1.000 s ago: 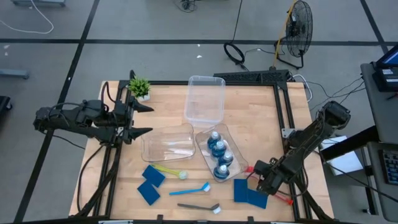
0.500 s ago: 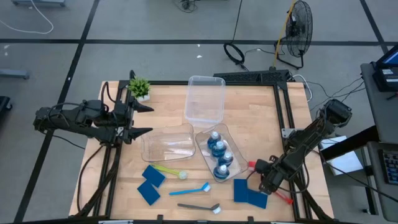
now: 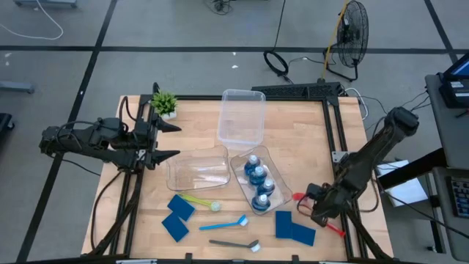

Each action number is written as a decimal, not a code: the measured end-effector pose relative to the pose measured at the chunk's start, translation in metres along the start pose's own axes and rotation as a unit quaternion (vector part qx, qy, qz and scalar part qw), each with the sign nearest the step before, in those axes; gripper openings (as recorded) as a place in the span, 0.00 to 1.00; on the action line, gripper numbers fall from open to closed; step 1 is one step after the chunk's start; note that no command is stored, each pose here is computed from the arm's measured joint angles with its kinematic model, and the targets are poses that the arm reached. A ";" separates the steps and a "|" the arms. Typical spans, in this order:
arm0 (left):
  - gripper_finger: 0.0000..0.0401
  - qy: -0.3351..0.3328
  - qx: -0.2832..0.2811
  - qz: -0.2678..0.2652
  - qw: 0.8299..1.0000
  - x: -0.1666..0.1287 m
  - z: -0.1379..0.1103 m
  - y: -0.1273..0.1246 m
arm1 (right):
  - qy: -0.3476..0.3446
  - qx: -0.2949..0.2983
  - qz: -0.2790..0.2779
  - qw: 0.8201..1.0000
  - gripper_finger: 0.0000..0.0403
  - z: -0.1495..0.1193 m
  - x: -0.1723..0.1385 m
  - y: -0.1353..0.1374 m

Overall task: Pick & Place Kitchen Sink Supplies
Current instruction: Put the red dish brush into the transparent container, then put the blue sponge into the left transparent bin

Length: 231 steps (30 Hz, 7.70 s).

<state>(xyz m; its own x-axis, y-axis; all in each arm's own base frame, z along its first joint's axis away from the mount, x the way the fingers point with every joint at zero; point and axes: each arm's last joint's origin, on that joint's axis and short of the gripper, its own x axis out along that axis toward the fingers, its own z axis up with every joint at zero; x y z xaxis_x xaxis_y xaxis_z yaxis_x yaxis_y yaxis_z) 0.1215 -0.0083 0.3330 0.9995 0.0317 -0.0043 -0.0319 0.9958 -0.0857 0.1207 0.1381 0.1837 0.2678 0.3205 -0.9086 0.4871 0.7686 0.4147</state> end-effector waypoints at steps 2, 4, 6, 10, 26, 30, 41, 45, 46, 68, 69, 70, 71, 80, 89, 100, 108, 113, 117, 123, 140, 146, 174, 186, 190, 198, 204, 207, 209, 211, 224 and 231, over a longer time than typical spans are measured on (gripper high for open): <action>0.99 0.000 0.000 0.000 1.000 0.000 0.000 0.000 | -0.001 0.004 0.028 1.000 0.08 -0.001 -0.012 -0.002; 0.99 0.000 0.000 0.000 1.000 0.000 0.000 0.000 | -0.006 0.002 0.062 0.998 0.08 -0.001 -0.023 -0.002; 0.99 0.000 0.000 0.000 1.000 0.000 0.000 0.000 | -0.023 -0.005 0.094 0.995 0.08 0.000 -0.032 -0.003; 0.99 0.000 0.000 0.000 1.000 0.000 0.000 0.000 | -0.094 -0.045 0.196 0.975 0.08 0.003 -0.054 0.005; 0.99 0.000 0.000 0.000 1.000 0.000 0.000 0.000 | -0.596 -0.273 0.245 0.714 0.08 0.062 -0.132 0.031; 0.99 0.000 0.000 0.000 1.000 0.000 0.000 0.000 | -0.658 -0.243 0.179 0.690 0.08 0.094 -0.138 0.020; 0.99 0.000 0.000 0.000 1.000 0.000 0.000 0.000 | -0.670 -0.155 0.127 0.715 0.08 0.209 -0.171 -0.045; 0.99 0.000 0.000 0.000 1.000 0.000 0.000 0.000 | -0.636 -0.120 0.134 0.751 0.08 0.248 -0.163 -0.073; 0.99 0.000 0.000 0.000 1.000 0.000 0.000 0.000 | -0.630 -0.118 0.132 0.756 0.08 0.255 -0.159 -0.078; 0.99 0.000 0.000 0.000 1.000 0.000 0.000 0.000 | -0.618 -0.117 0.123 0.768 0.39 0.277 -0.140 -0.094; 0.99 0.000 0.000 0.000 1.000 0.000 0.000 0.000 | -0.613 -0.117 0.124 0.772 0.40 0.276 -0.139 -0.095; 0.99 0.000 0.000 0.000 1.000 0.000 0.000 0.000 | -0.609 -0.120 0.127 0.774 0.40 0.276 -0.139 -0.094; 0.99 0.000 0.000 0.000 1.000 0.000 0.000 0.000 | -0.610 -0.120 0.127 0.773 0.40 0.276 -0.139 -0.094; 0.99 0.000 0.000 0.000 1.000 0.000 0.000 0.000 | -0.610 -0.121 0.128 0.773 0.40 0.276 -0.139 -0.094; 0.99 0.000 0.000 0.000 1.000 0.000 0.000 0.000 | -0.587 -0.135 0.133 0.787 0.54 0.275 -0.135 -0.093; 0.99 0.000 0.000 0.000 1.000 0.000 0.000 0.000 | -0.577 -0.131 0.141 0.794 0.72 0.274 -0.132 -0.092; 0.99 0.000 0.000 0.000 1.000 0.000 0.000 0.000 | -0.571 -0.120 0.140 0.800 0.78 0.274 -0.131 -0.093; 0.99 0.000 0.000 0.000 1.000 0.000 0.000 0.000 | -0.576 -0.117 0.131 0.798 0.77 0.274 -0.131 -0.093; 0.99 0.000 0.000 0.000 1.000 0.000 0.000 0.000 | -0.576 -0.117 0.131 0.798 0.76 0.274 -0.131 -0.093; 0.99 0.000 0.000 0.000 1.000 0.000 0.000 0.000 | -0.576 -0.117 0.131 0.798 0.76 0.274 -0.131 -0.093; 0.99 0.000 0.000 0.000 1.000 0.000 0.000 0.000 | -0.538 -0.330 0.157 0.760 0.76 0.246 -0.111 -0.022; 0.99 0.000 0.000 0.000 1.000 0.000 0.000 0.000 | -0.482 -0.383 0.177 0.768 0.76 0.193 -0.100 0.029; 0.99 0.000 0.000 0.000 1.000 0.000 0.000 0.000 | 0.051 -0.107 -0.150 0.982 0.75 0.004 0.066 0.106; 0.99 0.000 0.000 0.000 1.000 0.000 0.000 0.000 | 0.060 -0.054 -0.099 0.992 0.91 0.005 0.088 0.116; 0.99 0.000 0.000 0.000 1.000 0.000 0.000 0.000 | 0.049 -0.039 -0.046 0.997 0.91 0.006 0.084 0.127; 0.99 0.000 0.000 0.000 1.000 0.000 0.000 0.000 | 0.004 -0.010 -0.023 1.000 0.93 0.008 0.094 0.122; 0.99 0.000 0.000 0.000 1.000 0.000 0.000 0.000 | 0.005 0.013 -0.068 0.998 0.93 0.005 0.107 0.091; 0.99 0.000 0.000 0.000 1.000 0.000 0.000 0.000 | 0.010 0.030 -0.091 0.995 0.92 0.003 0.112 0.076; 0.99 0.000 0.000 0.000 1.000 0.000 0.000 0.000 | 0.020 0.038 -0.101 0.994 0.91 0.002 0.114 0.068; 0.99 0.000 0.000 0.000 1.000 0.000 0.000 0.000 | 0.028 0.041 -0.106 0.993 0.90 0.002 0.115 0.063; 0.99 0.000 0.000 0.000 1.000 0.000 0.000 0.000 | -0.016 -0.014 -0.020 1.000 0.84 0.014 0.110 0.073; 0.99 0.001 0.000 0.000 1.000 0.000 0.000 0.000 | -0.036 -0.009 -0.095 0.995 0.83 0.025 0.093 0.058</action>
<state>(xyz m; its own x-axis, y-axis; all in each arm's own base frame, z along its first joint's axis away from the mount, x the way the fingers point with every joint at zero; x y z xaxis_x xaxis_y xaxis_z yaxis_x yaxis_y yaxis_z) 0.1215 -0.0082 0.3329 0.9995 0.0317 -0.0059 -0.0320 0.9958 -0.0853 0.1947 0.1983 0.1245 0.2312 0.1283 -0.9644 0.5192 0.8220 0.2338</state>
